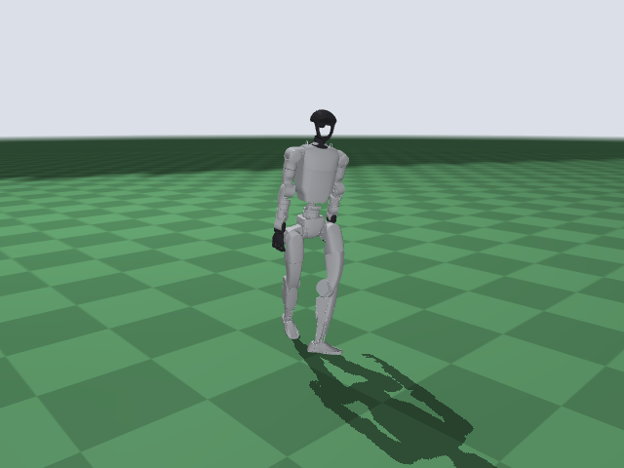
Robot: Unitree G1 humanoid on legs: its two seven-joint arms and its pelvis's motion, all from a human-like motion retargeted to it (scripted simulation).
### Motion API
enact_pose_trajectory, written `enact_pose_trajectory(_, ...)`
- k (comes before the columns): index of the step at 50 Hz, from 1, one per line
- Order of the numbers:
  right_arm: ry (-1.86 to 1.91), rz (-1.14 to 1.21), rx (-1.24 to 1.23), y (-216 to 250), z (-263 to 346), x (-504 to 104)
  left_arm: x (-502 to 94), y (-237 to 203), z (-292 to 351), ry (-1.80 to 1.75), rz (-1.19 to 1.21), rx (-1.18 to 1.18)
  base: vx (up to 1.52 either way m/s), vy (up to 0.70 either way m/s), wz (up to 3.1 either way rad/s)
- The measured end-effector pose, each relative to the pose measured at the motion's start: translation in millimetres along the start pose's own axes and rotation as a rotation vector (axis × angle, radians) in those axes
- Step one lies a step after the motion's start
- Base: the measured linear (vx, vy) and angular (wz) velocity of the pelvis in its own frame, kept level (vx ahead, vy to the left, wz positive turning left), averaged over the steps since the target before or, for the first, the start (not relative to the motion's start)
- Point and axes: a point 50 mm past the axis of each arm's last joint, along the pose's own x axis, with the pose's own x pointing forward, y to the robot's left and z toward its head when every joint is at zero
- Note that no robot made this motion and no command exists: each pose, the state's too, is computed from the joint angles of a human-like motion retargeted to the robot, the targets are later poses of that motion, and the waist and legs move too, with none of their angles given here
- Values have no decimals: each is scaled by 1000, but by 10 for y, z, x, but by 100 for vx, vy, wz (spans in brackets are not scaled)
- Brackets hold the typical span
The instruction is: Kungfu
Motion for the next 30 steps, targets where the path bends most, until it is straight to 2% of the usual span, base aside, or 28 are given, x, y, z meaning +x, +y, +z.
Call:
enact_pose_trajectory(2,-10,-2,23,95,16,25,-12,18,0,46,-8,-39,55,-48,23)
enact_pose_trajectory(5,-94,-44,132,45,139,14,-40,115,352,-34,36,-83,13,-84,38)
enact_pose_trajectory(8,-152,-83,232,-46,153,-8,-102,188,797,-184,45,-85,52,-6,23)
enact_pose_trajectory(16,-130,-129,448,-90,-8,-11,-666,105,2196,-665,-57,274,52,27,145)
enact_pose_trajectory(23,-107,-156,340,-242,18,-53,-1341,28,2955,-1038,72,506,25,-10,135)
enact_pose_trajectory(26,-119,-200,280,-300,87,-70,-1424,-14,3016,-1085,103,568,19,-11,79)
enact_pose_trajectory(30,-146,-235,220,-322,175,-81,-1246,-50,2854,-1021,101,579,17,-13,48)
